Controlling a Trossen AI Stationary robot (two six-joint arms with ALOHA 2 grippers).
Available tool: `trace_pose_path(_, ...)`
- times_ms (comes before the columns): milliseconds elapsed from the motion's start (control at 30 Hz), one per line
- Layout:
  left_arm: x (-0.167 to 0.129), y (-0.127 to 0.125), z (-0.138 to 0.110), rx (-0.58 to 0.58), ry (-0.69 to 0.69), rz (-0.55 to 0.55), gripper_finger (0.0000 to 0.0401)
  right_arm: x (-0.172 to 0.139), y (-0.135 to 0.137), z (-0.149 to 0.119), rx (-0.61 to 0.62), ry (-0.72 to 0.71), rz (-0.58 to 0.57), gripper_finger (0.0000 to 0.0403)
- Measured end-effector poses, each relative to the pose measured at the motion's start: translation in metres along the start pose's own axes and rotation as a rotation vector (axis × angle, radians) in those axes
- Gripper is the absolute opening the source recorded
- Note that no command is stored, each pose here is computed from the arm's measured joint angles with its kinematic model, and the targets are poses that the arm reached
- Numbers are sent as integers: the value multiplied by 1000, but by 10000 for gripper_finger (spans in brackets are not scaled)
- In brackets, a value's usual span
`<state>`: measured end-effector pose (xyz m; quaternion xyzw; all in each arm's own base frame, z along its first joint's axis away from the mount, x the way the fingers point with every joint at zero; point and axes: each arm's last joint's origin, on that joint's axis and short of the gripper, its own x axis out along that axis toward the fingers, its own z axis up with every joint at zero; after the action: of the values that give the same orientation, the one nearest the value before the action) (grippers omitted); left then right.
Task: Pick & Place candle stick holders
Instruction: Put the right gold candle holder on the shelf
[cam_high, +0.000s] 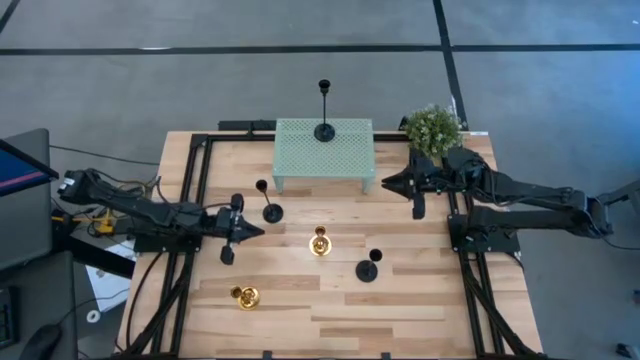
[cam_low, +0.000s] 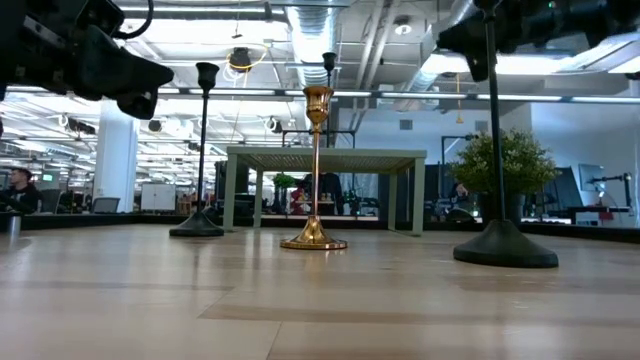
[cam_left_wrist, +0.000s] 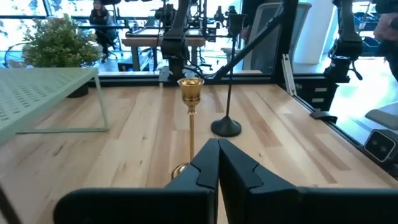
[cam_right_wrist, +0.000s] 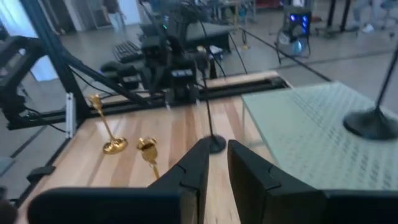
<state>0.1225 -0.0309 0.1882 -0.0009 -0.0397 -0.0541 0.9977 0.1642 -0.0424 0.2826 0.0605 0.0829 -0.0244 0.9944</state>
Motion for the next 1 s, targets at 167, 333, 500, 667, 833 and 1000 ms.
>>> trace_pose_path(167, 8, -4, -1, 3, 5, 14, 4, 0, 4, 3, -39, -9, -22, 35)
trace_pose_path(333, 21, -12, 5, 46, 68, 89, 3, 0, 4, 3, -62, -7, -37, 16)
trace_pose_path(500, 34, -30, 21, 102, 75, 95, 3, 0, 4, 3, -65, -8, -39, 5)
trace_pose_path(667, 38, -45, 29, 107, 80, 99, 3, 0, 4, 3, -65, -8, -39, 1)
trace_pose_path(833, 41, -48, 28, 120, 102, 160, 3, 0, 4, 3, -65, -8, -38, 1)
trace_pose_path(1000, 42, -47, 26, 129, 114, 208, 5, 0, 4, 3, -65, -8, -38, 1)
